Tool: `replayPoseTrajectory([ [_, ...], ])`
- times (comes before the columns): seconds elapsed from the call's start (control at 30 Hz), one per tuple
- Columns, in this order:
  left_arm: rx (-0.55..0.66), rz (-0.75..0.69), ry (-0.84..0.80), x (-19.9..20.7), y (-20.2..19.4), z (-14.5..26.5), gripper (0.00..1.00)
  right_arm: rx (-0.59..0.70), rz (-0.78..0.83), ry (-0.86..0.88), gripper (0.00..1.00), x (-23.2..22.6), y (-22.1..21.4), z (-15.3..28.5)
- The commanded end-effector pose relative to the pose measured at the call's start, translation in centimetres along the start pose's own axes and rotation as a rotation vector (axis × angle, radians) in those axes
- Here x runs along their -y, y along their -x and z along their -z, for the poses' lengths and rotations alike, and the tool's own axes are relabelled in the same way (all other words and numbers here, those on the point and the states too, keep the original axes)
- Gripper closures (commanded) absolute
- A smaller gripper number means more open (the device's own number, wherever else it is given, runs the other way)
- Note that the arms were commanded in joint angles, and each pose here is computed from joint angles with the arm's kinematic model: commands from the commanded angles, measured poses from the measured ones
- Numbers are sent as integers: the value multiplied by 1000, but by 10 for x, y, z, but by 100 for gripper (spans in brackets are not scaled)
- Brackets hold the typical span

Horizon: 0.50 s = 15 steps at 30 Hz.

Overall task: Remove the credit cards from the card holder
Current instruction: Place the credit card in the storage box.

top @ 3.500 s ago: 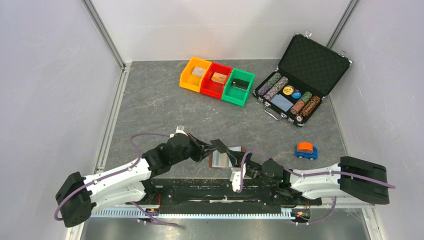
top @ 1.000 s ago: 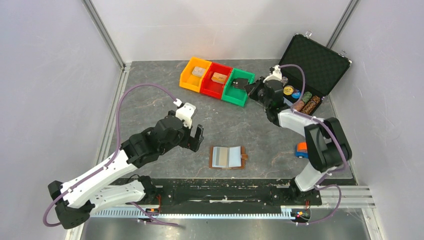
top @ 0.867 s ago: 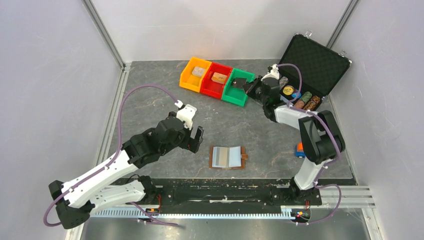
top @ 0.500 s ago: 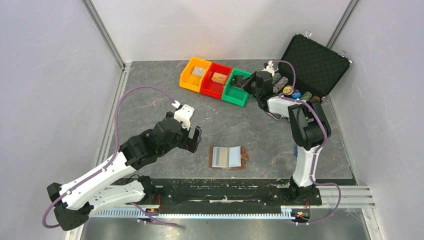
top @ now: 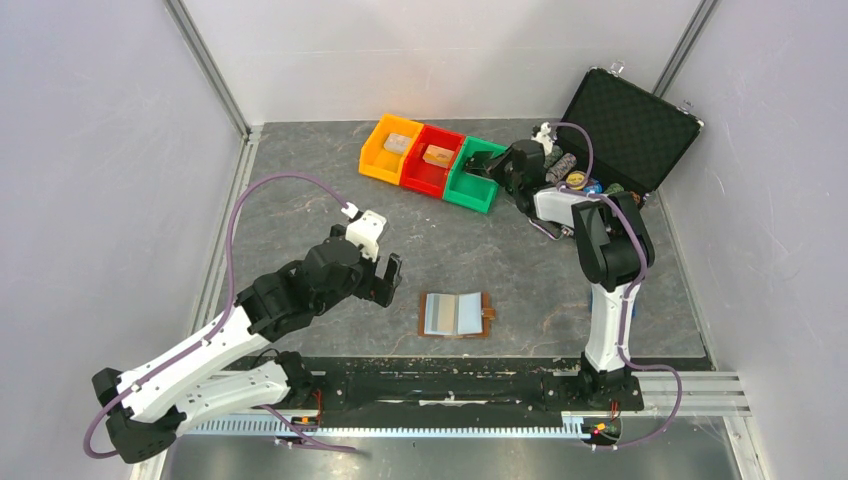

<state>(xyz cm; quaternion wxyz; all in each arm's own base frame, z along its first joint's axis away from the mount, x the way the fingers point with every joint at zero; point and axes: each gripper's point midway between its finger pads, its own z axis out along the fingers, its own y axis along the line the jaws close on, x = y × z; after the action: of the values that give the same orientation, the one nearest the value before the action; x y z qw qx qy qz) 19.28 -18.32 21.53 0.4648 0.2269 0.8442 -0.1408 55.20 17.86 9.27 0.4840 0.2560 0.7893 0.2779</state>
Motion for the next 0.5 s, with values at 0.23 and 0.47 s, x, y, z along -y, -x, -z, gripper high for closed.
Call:
replayPoseTrajectory([
  [0.23, 32, -50, 31, -9, 7, 2, 0, 17, -31, -17, 87, -1, 14, -17],
  [0.47, 29, -45, 37, -9, 7, 1, 0, 50, -12, -25, 82, -7, 28, -14],
])
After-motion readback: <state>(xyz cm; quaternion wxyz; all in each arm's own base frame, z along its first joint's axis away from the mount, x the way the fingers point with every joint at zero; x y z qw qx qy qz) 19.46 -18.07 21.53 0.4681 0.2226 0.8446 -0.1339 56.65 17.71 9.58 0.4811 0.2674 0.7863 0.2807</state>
